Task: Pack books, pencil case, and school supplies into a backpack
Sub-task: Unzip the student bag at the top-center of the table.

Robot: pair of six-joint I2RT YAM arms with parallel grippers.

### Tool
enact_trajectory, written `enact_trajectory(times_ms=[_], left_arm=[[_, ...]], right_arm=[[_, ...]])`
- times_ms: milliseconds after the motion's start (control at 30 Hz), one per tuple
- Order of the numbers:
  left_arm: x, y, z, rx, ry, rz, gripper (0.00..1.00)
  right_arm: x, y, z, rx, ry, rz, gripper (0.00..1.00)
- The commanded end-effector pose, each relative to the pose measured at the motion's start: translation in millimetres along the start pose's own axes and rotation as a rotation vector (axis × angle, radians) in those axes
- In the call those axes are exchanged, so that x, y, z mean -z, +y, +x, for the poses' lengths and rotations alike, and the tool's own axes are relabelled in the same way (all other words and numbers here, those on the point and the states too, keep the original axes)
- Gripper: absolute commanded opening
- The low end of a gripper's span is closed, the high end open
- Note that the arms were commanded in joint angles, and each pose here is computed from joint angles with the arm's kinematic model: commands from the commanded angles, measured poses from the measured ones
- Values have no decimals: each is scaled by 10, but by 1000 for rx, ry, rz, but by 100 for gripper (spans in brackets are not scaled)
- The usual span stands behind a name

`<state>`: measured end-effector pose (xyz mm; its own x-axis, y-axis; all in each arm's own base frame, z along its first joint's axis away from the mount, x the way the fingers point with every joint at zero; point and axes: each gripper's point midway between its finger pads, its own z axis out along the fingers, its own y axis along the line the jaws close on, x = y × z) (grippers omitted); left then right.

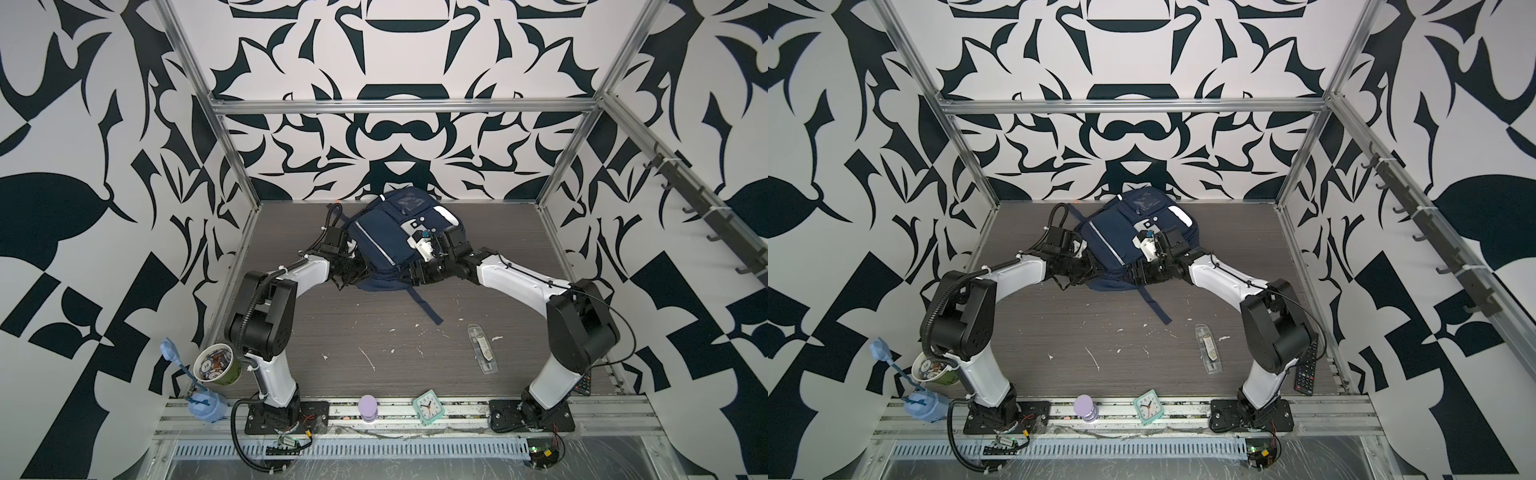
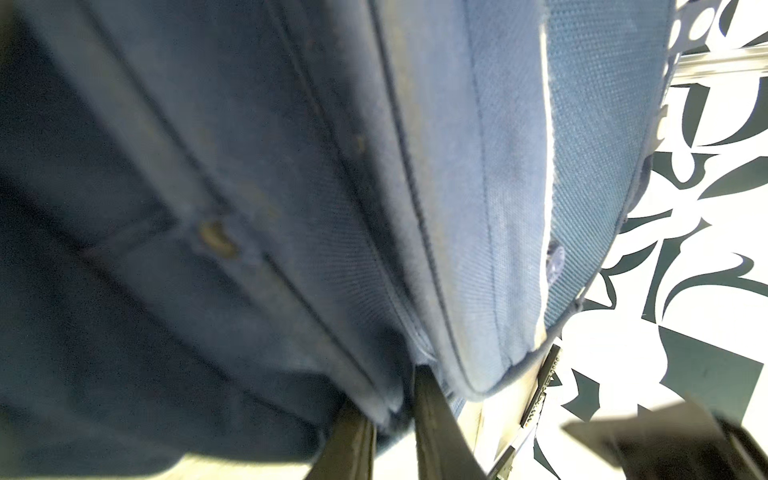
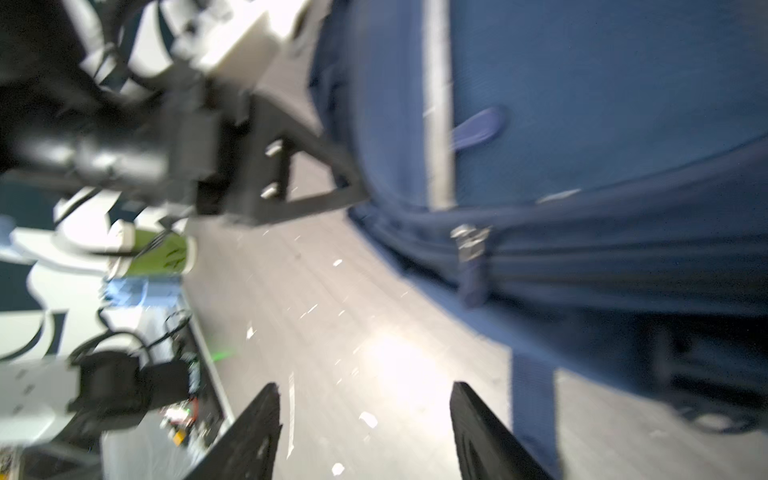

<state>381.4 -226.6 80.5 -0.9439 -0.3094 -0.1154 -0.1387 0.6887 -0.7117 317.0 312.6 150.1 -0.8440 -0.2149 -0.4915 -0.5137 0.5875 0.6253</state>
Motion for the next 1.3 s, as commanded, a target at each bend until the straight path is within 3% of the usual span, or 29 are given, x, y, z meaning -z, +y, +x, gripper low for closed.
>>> enact_trajectory(times_ms=[0,267,467,767,1000,1267], left_arm=[[-63,-30,20,2,32,7,21],[-88,-53,54,-3,40,8,21],[-102,-52,113,-8,46,4,21],[-123,12,181,-2,55,-3,21],[-151,12,185,1,61,-1,20],[-168,5,175,1,62,1,20]], right_arm=[[79,151,92,55,4,-24,67],[86,-371,-155,62,-68,306,62],[-120,-439,-343,93,-70,385,52],[-290,-567,-439,157,-68,529,48],[-399,-601,-420,167,-45,529,44],[-429,-647,-366,174,-23,551,28]])
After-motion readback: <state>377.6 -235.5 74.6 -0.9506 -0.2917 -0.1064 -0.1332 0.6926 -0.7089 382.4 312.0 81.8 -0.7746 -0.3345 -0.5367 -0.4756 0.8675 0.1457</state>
